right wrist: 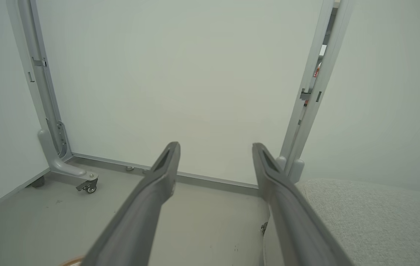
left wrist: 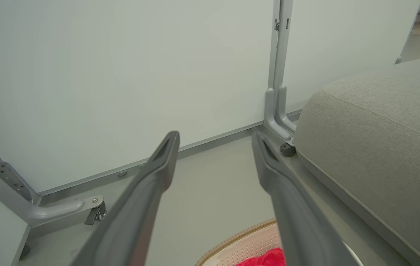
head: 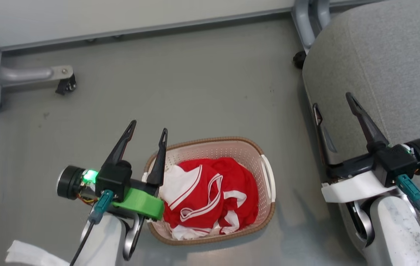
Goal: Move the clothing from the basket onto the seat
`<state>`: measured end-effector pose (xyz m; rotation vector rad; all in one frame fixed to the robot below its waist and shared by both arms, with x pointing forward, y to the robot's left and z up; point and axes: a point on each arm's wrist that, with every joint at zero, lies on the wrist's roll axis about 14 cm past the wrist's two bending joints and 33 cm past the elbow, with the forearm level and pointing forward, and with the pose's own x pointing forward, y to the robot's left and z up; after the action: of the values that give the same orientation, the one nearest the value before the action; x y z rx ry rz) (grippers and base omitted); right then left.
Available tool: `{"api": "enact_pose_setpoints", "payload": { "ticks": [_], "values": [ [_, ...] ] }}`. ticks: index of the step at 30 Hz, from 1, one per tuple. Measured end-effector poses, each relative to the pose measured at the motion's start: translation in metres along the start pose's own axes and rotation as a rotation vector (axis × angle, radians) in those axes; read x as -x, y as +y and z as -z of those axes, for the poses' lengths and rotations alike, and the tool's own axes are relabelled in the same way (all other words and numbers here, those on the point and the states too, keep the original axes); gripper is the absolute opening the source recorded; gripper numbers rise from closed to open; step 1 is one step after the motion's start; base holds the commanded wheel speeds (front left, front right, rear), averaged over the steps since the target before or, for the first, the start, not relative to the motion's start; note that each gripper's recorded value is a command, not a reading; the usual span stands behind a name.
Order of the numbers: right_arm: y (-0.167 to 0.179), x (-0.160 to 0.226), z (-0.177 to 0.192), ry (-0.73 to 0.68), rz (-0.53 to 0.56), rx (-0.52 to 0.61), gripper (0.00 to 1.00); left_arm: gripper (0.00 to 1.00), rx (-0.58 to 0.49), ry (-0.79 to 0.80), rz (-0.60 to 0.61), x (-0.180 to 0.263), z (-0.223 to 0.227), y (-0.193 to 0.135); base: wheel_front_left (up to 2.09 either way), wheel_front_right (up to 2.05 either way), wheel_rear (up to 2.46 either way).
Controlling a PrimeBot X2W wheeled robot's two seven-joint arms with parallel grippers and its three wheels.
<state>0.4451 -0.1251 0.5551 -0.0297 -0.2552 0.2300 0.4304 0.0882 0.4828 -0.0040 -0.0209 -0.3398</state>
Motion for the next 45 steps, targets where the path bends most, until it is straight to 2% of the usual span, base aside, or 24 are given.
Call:
{"api": "enact_pose_setpoints", "payload": {
  "ticks": [7, 12, 19, 27, 33, 41, 45],
  "values": [
    [-0.007, -0.026, 0.04, 0.051, -0.001, 0.006, 1.0, 1.0, -0.007, 0.134, 0.111, -0.036, 0.057, -0.014, 0.0, 0.0, 0.0],
    [-0.013, -0.038, 0.074, 0.095, 0.007, 0.001, 1.0, 1.0, -0.082, 0.237, 0.223, -0.053, 0.103, -0.024, 0.0, 0.0, 0.0],
    [-0.026, -0.047, 0.118, 0.148, 0.038, -0.015, 1.0, 1.0, -0.078, 0.365, 0.279, -0.068, 0.167, -0.025, 0.0, 0.0, 0.0],
    [-0.034, -0.05, 0.158, 0.184, 0.059, -0.048, 1.0, 1.0, -0.066, 0.547, 0.414, -0.06, 0.25, -0.053, 0.0, 0.0, 0.0],
    [-0.037, -0.055, 0.175, 0.182, 0.055, -0.039, 1.0, 1.0, -0.053, 0.672, 0.491, -0.046, 0.303, -0.068, 0.0, 0.0, 0.0],
    [-0.04, -0.051, 0.193, 0.204, 0.054, -0.039, 1.0, 1.0, -0.047, 0.793, 0.577, -0.027, 0.352, -0.087, 0.0, 0.0, 0.0],
    [-0.042, -0.048, 0.199, 0.213, 0.057, -0.037, 1.0, 1.0, -0.064, 0.866, 0.587, -0.018, 0.374, -0.086, 0.0, 0.0, 0.0]
  ]
}}
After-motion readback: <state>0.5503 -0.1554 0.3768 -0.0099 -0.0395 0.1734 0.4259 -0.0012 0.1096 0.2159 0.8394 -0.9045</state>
